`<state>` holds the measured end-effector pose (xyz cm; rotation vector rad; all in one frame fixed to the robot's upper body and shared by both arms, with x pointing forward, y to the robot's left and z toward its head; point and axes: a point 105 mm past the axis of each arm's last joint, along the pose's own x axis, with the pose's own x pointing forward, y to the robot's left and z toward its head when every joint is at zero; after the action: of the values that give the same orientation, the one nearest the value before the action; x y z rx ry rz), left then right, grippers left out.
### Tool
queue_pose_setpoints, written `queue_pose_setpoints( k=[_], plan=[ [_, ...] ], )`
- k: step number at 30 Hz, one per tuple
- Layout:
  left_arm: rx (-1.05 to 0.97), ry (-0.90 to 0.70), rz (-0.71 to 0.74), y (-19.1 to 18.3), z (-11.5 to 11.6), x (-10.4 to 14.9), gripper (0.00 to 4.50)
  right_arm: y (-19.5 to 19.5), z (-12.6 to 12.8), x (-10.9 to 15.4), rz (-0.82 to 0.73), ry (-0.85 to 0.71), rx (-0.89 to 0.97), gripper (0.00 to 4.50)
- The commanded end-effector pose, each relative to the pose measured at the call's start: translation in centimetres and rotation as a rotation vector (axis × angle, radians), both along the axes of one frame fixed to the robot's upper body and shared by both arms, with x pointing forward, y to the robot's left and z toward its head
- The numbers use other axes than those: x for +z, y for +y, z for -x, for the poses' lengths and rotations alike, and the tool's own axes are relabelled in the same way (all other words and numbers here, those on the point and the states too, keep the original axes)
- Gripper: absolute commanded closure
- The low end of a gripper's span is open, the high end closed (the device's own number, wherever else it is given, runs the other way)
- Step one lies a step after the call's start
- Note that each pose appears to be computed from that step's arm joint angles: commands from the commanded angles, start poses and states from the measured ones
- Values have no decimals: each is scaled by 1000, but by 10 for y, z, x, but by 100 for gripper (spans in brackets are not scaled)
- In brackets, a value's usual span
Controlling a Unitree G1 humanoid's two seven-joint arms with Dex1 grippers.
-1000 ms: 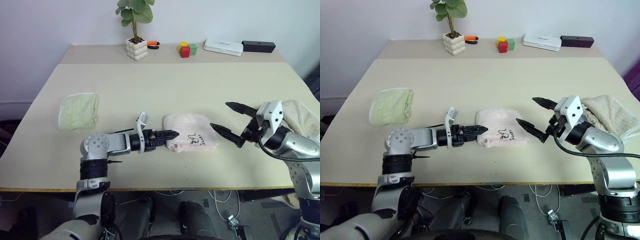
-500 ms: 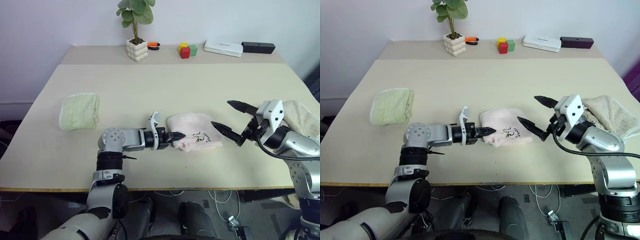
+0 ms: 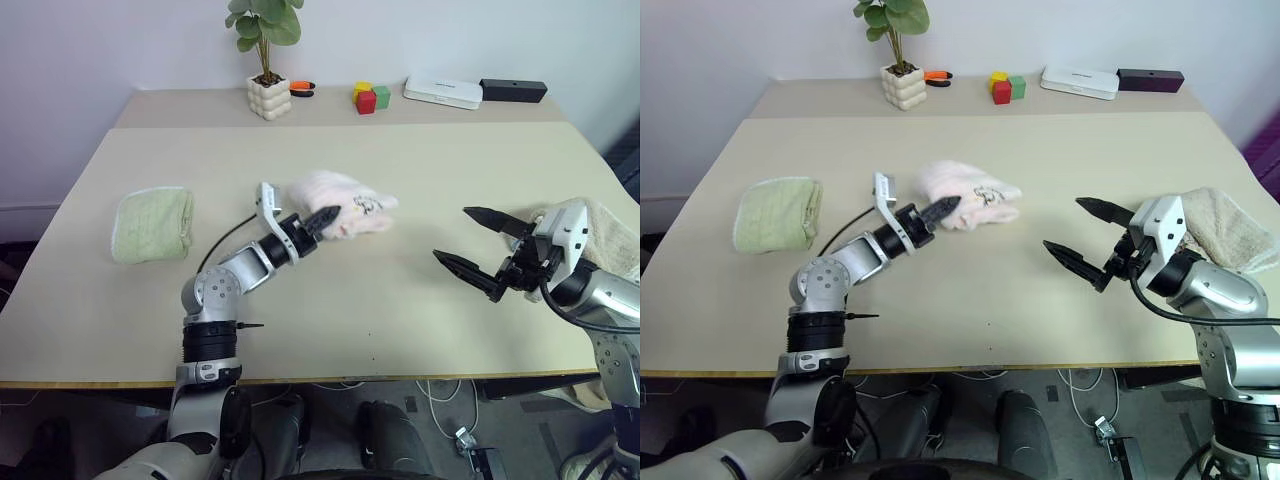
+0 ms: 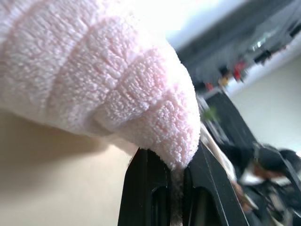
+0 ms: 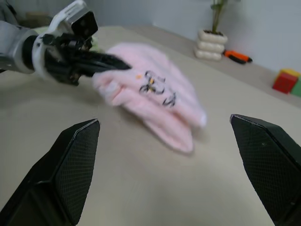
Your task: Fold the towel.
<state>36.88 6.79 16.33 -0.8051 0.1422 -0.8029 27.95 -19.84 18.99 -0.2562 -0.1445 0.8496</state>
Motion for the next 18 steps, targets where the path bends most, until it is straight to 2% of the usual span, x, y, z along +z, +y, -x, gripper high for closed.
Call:
queue_pose_setpoints(
  k=[1,4,6,9,13,18],
  plan=[
    [141,-194,5,32,-4,43,446,14,1,10,-28,-38,53,0],
    [332,-304,-13,71,-11,68,446,20,2,5,-37,-19,89,0],
    [410,-392,-29,89,-8,83,446,21,2,4,-45,-10,108,0],
    [587,-539,-131,131,8,104,446,25,-3,14,-85,-29,159,0],
    [826,-537,-205,177,26,98,446,33,-8,22,-137,-25,228,0],
    [937,-500,-220,200,39,85,446,37,-16,22,-129,-25,243,0]
  ],
)
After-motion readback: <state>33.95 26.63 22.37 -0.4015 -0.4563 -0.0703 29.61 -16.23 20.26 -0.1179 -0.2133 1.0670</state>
